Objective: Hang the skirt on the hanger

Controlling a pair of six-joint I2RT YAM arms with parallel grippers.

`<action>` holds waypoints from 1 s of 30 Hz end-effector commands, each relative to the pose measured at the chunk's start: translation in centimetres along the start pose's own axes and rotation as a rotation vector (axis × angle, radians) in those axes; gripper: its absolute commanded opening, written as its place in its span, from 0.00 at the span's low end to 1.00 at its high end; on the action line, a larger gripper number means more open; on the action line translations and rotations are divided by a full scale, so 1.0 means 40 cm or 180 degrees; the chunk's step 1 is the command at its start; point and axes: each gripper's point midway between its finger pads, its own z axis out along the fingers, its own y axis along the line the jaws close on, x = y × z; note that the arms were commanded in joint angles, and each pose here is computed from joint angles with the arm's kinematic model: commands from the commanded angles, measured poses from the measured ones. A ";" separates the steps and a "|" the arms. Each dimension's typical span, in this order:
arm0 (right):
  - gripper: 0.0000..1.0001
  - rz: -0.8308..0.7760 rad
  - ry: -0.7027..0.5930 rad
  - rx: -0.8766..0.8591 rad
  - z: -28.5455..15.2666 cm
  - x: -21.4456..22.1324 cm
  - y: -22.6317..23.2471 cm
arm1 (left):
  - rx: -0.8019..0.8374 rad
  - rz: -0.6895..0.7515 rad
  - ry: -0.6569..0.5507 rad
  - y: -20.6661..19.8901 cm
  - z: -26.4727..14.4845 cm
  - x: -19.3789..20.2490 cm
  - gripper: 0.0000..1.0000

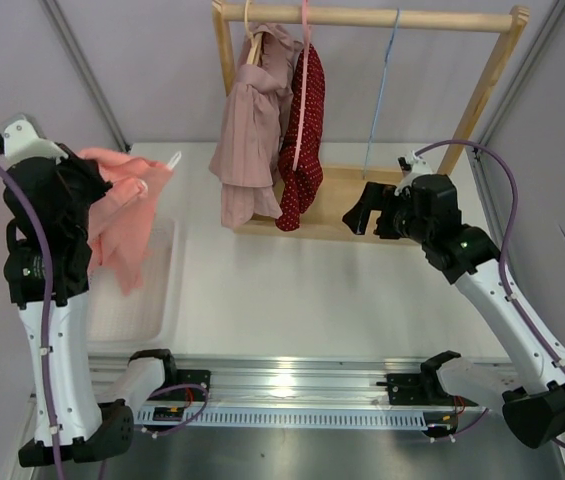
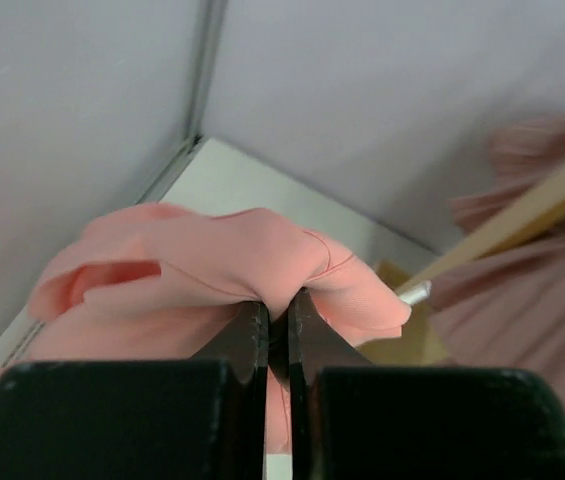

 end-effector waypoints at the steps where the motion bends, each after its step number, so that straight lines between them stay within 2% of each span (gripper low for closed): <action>1: 0.99 -0.0049 -0.0258 -0.0110 -0.015 -0.070 0.037 | 0.0959 0.0021 -0.0584 -0.157 -0.093 -0.178 0.00; 5: 0.99 -0.0034 -0.0341 -0.0108 -0.019 -0.090 0.042 | 0.1311 0.0032 -0.0765 -0.214 -0.160 -0.250 0.00; 7: 0.99 -0.0016 -0.0360 -0.0103 -0.019 -0.096 0.043 | 0.1716 0.0054 -0.0696 -0.273 -0.201 -0.247 0.00; 11: 0.99 -0.0010 -0.0434 -0.0054 -0.027 -0.110 0.039 | 0.2177 0.0065 -0.0558 -0.326 -0.253 -0.214 0.00; 17: 0.99 -0.0015 -0.0479 0.0034 -0.039 -0.115 0.026 | 0.3164 0.0032 -0.0424 -0.394 -0.399 -0.180 0.00; 20: 0.99 0.0003 -0.0492 0.0048 -0.044 -0.111 0.024 | 0.3628 0.0014 -0.0233 -0.421 -0.453 -0.143 0.00; 22: 0.99 0.0017 -0.0503 0.0036 -0.049 -0.109 0.024 | 0.3763 -0.0053 -0.0031 -0.429 -0.459 -0.103 0.00; 27: 0.99 0.0114 -0.0470 -0.0004 -0.057 -0.092 0.026 | 0.3785 -0.0185 0.0155 -0.426 -0.439 -0.023 0.00; 28: 0.99 0.0120 -0.0469 -0.0026 -0.062 -0.089 0.029 | 0.3705 -0.0269 0.0347 -0.419 -0.414 0.039 0.00; 29: 0.99 0.0131 -0.0452 -0.0018 -0.062 -0.082 0.026 | 0.3704 -0.0342 0.0250 -0.423 -0.410 0.033 0.00; 30: 0.99 0.0145 -0.0444 -0.0004 -0.064 -0.078 0.023 | 0.3746 -0.0400 0.0310 -0.430 -0.417 0.052 0.00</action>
